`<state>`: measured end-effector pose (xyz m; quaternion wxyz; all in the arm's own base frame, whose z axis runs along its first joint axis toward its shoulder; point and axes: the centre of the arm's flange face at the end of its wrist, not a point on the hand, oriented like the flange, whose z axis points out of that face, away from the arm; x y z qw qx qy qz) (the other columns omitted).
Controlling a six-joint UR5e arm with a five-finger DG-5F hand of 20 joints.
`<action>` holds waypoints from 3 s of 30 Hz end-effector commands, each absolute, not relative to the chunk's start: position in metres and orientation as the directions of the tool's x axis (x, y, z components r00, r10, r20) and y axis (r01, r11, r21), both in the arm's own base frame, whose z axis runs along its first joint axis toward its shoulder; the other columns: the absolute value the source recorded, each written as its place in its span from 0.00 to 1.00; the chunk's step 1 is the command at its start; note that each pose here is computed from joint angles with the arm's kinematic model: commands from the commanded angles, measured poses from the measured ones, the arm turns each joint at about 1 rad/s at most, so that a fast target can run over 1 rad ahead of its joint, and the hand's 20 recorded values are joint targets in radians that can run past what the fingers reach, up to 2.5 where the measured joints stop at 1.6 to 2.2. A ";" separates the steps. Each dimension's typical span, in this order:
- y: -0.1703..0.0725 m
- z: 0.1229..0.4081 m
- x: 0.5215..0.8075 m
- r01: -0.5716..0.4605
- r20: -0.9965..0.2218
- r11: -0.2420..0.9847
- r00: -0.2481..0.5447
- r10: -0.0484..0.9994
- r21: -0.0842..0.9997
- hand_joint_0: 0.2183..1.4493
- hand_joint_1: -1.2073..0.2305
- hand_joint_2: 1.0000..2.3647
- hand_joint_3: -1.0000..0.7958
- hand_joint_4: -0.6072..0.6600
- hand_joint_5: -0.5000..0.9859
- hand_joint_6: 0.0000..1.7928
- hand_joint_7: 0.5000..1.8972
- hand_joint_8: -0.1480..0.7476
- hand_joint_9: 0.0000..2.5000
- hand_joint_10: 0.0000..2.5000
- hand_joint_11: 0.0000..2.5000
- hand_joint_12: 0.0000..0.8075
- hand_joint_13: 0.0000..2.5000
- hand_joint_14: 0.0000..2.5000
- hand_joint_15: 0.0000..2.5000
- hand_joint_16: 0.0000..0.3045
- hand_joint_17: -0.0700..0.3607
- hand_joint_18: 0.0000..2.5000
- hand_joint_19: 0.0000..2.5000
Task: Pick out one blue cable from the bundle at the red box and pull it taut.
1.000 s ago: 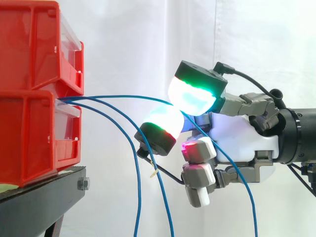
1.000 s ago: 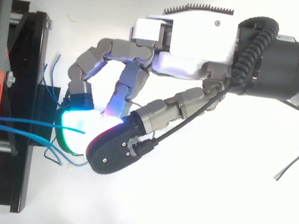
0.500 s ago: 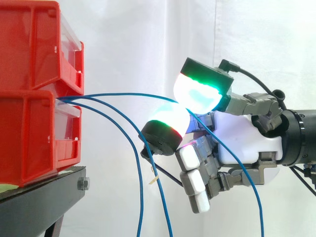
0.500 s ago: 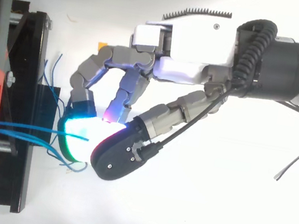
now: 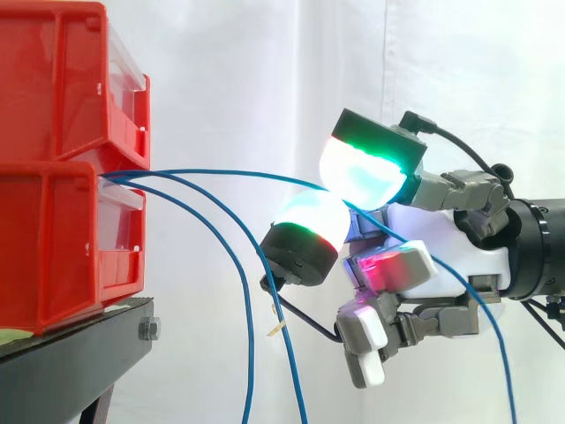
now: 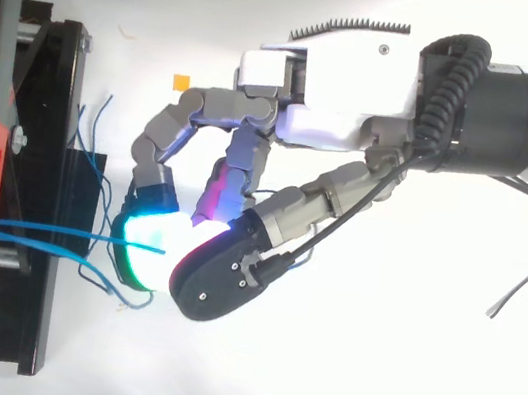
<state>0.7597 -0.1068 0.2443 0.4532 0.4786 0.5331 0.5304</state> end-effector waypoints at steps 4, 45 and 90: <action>-0.107 0.244 0.760 0.031 0.028 -0.024 -0.131 0.991 0.999 0.36 0.35 0.02 0.43 0.54 0.22 0.53 0.33 0.73 0.59 0.01 0.24 0.45 0.42 0.01 0.20 0.14 0.39 0.34 0.21; -0.109 0.244 0.760 0.026 0.029 -0.025 -0.125 0.992 0.999 0.38 0.36 0.02 0.41 0.51 0.21 0.54 0.27 0.53 0.66 0.03 0.73 0.40 0.57 0.33 0.62 0.17 0.43 0.45 0.41; -0.119 0.271 0.732 0.123 -0.170 0.189 -0.153 0.973 0.974 0.39 0.35 0.02 0.43 0.49 0.22 0.54 0.27 0.52 0.66 0.15 0.71 0.41 0.56 0.42 0.60 0.17 0.43 0.45 0.41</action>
